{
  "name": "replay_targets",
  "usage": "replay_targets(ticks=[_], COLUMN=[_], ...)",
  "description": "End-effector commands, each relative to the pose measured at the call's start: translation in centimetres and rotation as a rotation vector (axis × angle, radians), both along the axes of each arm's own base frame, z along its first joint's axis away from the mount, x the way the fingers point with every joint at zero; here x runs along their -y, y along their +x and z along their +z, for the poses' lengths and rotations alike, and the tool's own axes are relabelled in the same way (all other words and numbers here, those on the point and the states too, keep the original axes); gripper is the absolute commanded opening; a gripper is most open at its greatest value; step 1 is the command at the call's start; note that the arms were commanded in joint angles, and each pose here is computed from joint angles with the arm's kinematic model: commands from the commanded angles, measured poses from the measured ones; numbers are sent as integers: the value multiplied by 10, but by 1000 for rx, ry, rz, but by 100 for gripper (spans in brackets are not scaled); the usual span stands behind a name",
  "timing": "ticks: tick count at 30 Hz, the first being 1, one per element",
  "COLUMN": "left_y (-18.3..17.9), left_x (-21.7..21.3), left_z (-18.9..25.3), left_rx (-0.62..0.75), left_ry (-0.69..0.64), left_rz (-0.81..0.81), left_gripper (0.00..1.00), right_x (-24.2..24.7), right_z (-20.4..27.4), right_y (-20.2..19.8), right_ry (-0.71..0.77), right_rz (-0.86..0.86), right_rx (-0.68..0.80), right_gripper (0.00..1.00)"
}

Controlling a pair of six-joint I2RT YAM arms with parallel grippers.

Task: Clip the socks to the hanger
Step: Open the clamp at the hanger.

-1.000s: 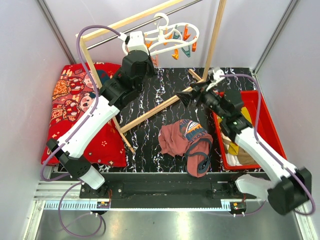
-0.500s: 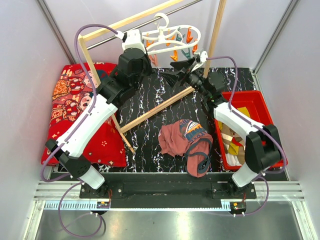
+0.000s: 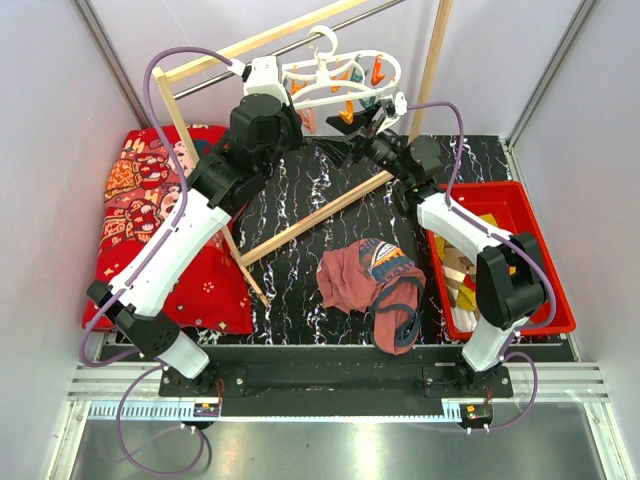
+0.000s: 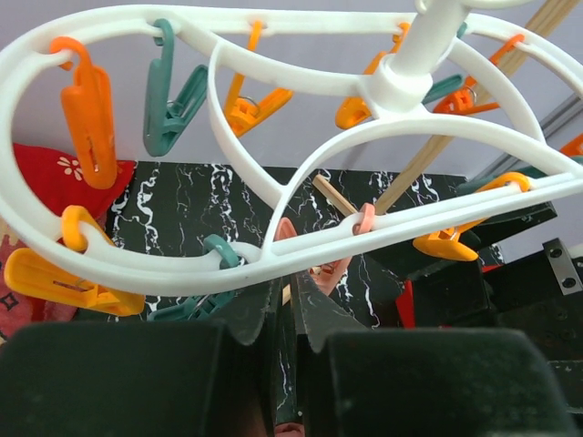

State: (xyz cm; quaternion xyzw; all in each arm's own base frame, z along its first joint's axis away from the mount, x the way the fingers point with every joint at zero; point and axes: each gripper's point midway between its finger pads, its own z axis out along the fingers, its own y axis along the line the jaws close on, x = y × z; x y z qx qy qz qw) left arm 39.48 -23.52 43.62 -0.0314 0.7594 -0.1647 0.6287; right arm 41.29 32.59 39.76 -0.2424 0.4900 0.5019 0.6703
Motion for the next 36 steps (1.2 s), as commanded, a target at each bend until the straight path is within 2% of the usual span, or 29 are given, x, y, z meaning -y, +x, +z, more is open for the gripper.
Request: replay_targets(ticks=[1,14,20,23,27,29,32,33,36], left_y=[-2,-3,-4,-4,-6,-9,-16,-21,-30], left_x=[6,20,20,21,18,16,8,5,-1], left_z=[30,32,33,33,35,38,46,50,61], left_rx=[73,65,64,65,67,71,86,93,108], left_ry=[-68,-91,-96,-95,-97,-99,-111,-122,-160], left_rz=[-45,-98,-107,-109,-109,-106,-100,-103,-121], left_gripper=[9,7,7,7,7,7,15,25,37], right_x=[-1,-11,-15,-18,-17,-17,-16,-15,-14], right_z=[38,39,38,39,39,40,43,43,46], right_y=[-11,-6,-3,-3,-3,-6,-9,-9,-12], right_ry=[44,11,3,3,2,7,11,11,16], right_rz=[15,-30,-48,-43,-41,-33,-27,-27,-24], right_rx=[118,138,143,141,139,132,132,130,128], right_gripper=[84,69,65,59,43,31,21,20,14])
